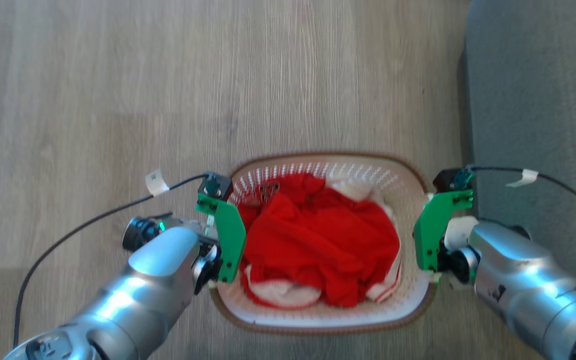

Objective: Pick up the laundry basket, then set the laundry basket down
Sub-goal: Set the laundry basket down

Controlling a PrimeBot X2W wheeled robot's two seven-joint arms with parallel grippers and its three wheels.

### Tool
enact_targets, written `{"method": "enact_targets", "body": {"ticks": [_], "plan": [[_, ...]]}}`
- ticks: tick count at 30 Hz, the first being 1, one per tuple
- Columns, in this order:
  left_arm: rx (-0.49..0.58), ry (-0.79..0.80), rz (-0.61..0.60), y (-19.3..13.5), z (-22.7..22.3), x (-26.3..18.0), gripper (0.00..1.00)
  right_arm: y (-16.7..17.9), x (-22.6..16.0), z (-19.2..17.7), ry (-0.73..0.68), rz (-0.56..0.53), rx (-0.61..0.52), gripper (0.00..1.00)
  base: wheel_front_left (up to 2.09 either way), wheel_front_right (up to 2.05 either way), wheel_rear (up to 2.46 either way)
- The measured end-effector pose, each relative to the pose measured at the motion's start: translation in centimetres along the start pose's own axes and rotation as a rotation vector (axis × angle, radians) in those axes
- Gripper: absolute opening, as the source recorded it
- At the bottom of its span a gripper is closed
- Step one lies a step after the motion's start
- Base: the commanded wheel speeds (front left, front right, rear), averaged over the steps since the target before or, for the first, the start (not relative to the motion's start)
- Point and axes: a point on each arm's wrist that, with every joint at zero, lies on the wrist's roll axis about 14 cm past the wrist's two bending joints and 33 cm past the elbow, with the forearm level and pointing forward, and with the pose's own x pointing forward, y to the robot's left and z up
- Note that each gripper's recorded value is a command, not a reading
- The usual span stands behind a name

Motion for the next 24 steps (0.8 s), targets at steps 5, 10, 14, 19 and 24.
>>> {"method": "enact_targets", "body": {"ticks": [5, 10, 14, 19, 24], "plan": [[0.009, -0.02, 0.001, 0.6, 0.7, 2.1, 0.0, -1.2, 2.1, 0.4, -0.019, 0.005, 0.024, 0.0, 0.0, 0.0, 0.0], [0.015, -0.033, -0.005, 0.9, 1.3, 3.7, 0.0, -2.3, 3.8, 0.3, -0.022, 0.005, 0.046, 0.0, 0.0, 0.0, 0.0], [0.018, -0.047, 0.002, 1.4, 1.4, 5.4, 0.0, -3.0, 5.6, 0.1, -0.028, 0.011, 0.066, 0.0, 0.0, 0.0, 0.0], [0.012, -0.059, -0.005, 1.6, 1.3, 7.2, 0.0, -4.0, 7.5, -0.6, -0.03, 0.012, 0.099, 0.0, 0.0, 0.0, 0.0], [0.012, -0.07, -0.002, 1.9, 1.1, 8.6, 0.0, -4.6, 9.0, -0.9, -0.04, 0.015, 0.114, 0.0, 0.0, 0.0, 0.0]]}}
